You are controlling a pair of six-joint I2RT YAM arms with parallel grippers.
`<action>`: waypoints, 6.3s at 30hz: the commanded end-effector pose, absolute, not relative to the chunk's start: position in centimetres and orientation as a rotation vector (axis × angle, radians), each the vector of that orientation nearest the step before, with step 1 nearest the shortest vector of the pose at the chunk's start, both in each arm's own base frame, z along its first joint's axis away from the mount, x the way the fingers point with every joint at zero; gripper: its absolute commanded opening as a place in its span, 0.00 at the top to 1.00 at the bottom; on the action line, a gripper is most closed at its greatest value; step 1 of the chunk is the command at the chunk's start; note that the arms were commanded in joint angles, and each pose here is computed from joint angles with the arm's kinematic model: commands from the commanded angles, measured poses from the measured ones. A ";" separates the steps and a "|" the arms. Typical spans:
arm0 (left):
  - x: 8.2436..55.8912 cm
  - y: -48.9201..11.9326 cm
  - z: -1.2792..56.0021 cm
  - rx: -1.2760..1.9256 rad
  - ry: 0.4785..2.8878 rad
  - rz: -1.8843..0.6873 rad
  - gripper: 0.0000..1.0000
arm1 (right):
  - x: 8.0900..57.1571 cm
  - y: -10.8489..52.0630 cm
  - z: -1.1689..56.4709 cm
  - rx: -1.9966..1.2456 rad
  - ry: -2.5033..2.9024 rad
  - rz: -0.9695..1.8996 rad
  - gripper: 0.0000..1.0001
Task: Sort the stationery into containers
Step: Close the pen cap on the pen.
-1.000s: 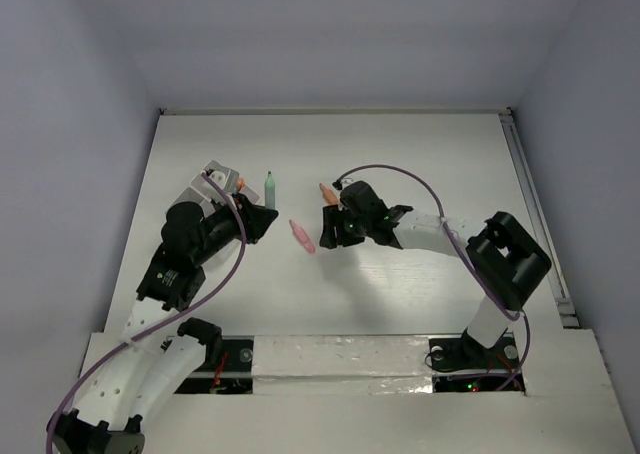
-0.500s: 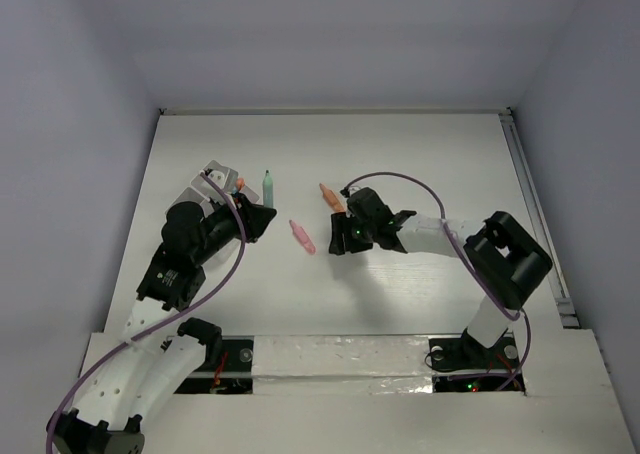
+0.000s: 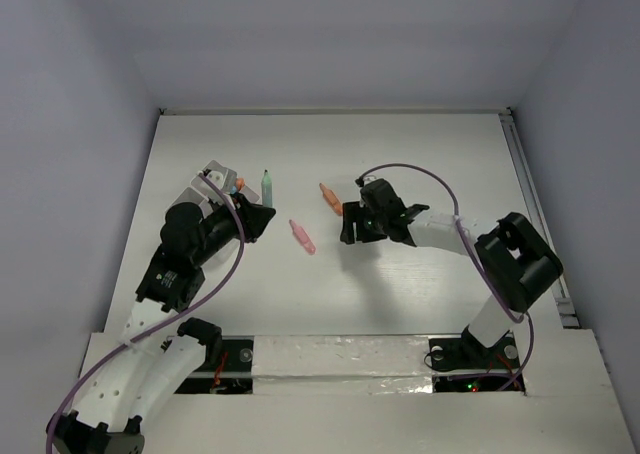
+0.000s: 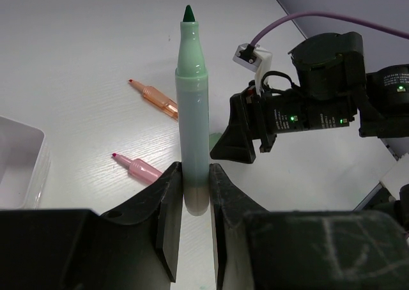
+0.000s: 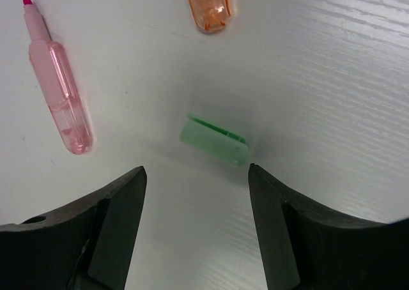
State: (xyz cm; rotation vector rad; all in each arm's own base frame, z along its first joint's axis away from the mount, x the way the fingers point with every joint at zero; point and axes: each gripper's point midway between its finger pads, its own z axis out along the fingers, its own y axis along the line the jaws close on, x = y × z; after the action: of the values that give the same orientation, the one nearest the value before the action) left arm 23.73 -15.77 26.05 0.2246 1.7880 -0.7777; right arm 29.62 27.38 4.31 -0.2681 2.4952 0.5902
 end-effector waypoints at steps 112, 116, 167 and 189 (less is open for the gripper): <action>17.1 -20.6 30.6 0.553 1.540 -1.239 1.00 | 28.9 37.9 41.5 -0.406 1.353 1.446 1.00; 16.3 -21.2 31.2 0.580 1.504 -1.324 1.00 | 27.6 37.8 44.1 -0.393 1.248 1.556 1.00; 16.0 -21.0 35.9 0.517 1.338 -1.385 1.00 | 20.7 39.3 42.7 -0.642 1.128 2.038 1.00; 14.4 -19.6 44.0 0.543 1.039 -1.279 1.00 | 18.0 40.3 42.1 -0.723 1.060 2.192 1.00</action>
State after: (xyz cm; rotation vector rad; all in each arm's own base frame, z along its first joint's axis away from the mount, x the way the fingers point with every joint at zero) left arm 16.29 -21.24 34.90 0.4731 1.4051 -1.4184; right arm 20.93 39.92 42.95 -0.5694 1.1051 2.1492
